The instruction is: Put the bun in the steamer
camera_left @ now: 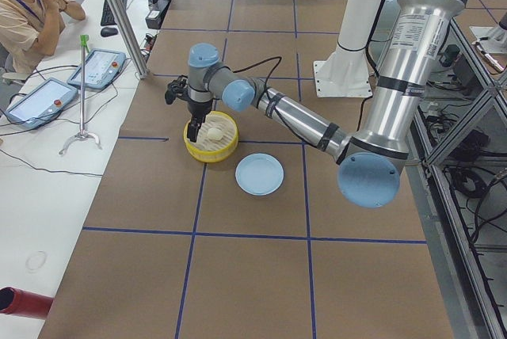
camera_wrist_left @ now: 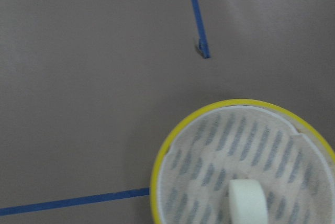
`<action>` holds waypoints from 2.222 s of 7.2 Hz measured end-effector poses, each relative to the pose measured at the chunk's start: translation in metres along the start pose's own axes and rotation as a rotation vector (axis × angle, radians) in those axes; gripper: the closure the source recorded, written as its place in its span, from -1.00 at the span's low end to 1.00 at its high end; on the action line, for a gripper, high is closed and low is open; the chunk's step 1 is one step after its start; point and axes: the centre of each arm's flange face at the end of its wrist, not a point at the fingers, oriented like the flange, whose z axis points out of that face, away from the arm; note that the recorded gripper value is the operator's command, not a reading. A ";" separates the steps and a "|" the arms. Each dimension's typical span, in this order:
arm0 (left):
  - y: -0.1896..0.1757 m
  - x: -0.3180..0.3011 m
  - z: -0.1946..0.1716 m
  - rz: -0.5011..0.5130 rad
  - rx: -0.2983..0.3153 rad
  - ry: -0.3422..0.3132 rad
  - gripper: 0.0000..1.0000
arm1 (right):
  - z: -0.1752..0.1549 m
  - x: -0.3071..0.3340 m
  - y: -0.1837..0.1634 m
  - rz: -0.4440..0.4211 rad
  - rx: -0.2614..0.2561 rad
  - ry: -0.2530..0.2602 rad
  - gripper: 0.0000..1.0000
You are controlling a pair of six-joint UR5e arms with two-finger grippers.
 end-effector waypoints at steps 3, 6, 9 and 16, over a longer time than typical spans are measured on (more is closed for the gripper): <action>0.108 -0.187 -0.030 0.036 -0.040 -0.011 -0.99 | 0.000 0.000 0.000 0.000 0.000 0.000 -1.00; 0.180 -0.241 -0.034 -0.078 -0.056 0.032 -1.00 | 0.000 0.000 0.000 -0.001 0.001 0.000 -1.00; 0.202 -0.244 -0.031 -0.093 -0.061 0.063 -1.00 | 0.000 0.000 0.000 0.000 0.000 0.000 -1.00; 0.198 -0.249 -0.025 -0.133 -0.108 0.061 -1.00 | 0.000 0.000 0.000 0.000 0.000 0.000 -1.00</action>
